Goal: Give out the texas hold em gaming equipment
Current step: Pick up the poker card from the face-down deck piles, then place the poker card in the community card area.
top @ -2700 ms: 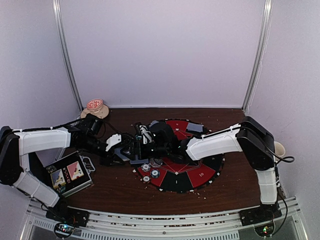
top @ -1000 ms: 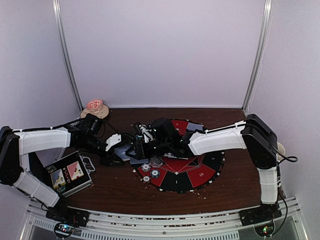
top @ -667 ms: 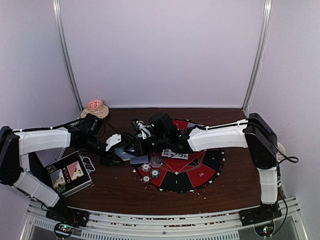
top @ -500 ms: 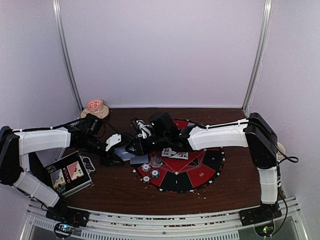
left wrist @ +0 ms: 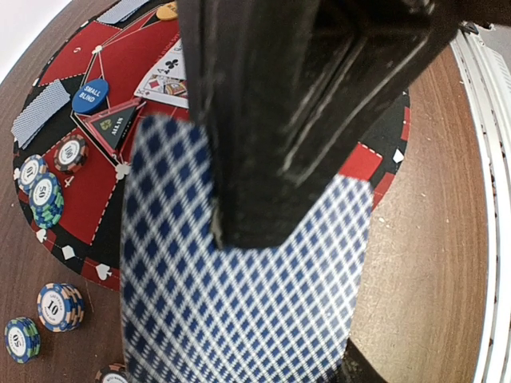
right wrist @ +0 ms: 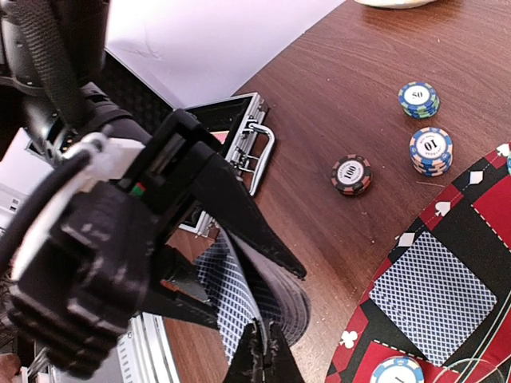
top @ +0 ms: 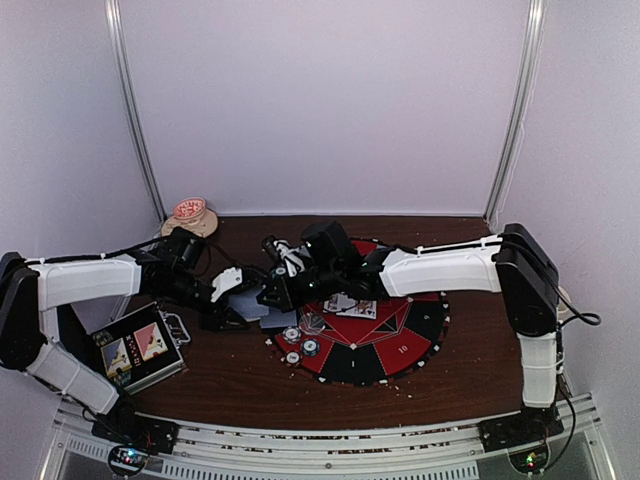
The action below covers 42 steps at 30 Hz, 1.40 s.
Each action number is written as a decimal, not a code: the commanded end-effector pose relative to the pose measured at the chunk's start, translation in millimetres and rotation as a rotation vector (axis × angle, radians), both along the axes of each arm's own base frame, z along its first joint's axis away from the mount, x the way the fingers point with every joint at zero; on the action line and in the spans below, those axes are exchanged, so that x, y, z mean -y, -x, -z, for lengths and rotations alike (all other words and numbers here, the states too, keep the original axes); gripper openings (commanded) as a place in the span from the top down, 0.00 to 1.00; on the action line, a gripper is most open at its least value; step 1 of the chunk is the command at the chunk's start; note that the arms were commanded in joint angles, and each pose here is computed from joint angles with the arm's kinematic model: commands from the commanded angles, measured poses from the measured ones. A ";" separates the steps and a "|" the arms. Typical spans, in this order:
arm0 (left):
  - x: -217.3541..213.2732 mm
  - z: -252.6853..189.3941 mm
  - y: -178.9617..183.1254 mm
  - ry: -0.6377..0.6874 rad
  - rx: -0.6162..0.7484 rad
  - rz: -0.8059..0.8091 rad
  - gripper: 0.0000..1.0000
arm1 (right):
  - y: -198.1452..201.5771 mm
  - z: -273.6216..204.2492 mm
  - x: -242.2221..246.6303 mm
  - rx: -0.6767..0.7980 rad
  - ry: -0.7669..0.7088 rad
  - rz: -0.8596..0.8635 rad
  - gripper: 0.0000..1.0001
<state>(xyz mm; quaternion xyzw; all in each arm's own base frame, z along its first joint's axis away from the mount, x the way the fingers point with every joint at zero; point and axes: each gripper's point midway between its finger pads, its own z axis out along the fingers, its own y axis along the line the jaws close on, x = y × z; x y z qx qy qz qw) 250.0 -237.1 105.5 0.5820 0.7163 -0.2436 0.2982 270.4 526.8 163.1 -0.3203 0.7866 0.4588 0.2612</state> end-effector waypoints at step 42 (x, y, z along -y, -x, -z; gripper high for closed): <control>4.1 -7.5 -1.4 0.033 0.025 0.016 0.54 | -32.4 69.1 297.1 -0.198 -0.519 1.511 1.00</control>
